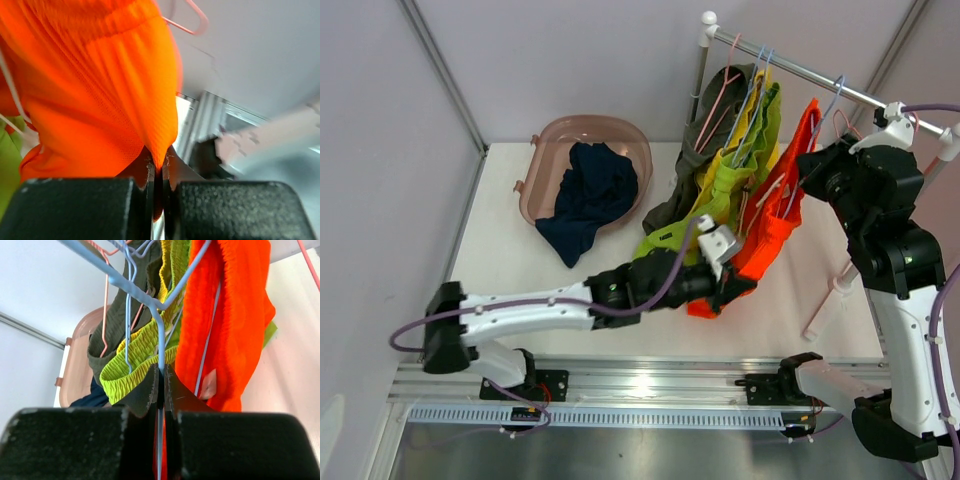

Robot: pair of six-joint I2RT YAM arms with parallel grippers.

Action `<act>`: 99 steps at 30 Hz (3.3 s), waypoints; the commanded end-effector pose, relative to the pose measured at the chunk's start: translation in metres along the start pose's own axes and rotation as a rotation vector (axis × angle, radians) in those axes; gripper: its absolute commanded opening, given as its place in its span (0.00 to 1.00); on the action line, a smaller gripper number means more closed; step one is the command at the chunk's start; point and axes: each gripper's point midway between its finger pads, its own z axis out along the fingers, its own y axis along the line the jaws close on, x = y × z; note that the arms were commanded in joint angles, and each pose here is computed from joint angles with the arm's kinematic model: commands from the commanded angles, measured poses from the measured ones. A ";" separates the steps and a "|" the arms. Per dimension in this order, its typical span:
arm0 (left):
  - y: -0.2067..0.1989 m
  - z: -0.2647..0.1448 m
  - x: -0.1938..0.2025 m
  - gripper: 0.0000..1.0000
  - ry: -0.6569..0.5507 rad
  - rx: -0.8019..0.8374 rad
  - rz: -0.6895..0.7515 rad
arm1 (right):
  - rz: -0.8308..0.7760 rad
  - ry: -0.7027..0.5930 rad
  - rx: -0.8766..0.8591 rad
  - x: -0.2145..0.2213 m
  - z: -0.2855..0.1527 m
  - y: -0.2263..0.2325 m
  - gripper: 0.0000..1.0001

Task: Remove the shorts from the hanger

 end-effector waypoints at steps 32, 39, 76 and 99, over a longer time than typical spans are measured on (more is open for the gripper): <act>0.095 0.006 0.012 0.00 0.057 -0.346 -0.138 | 0.083 -0.017 0.000 -0.039 -0.136 -0.012 0.00; 0.023 -0.050 0.049 0.00 0.084 -0.258 -0.133 | 0.020 -0.120 0.077 -0.071 -0.086 -0.008 0.00; 0.042 -0.215 -0.029 0.00 -0.071 -0.498 -0.053 | 0.025 -0.082 0.175 -0.036 -0.011 -0.050 0.38; 0.181 -0.305 -0.398 0.00 -0.609 -0.928 0.317 | 0.010 0.051 0.162 0.054 -0.042 -0.083 0.99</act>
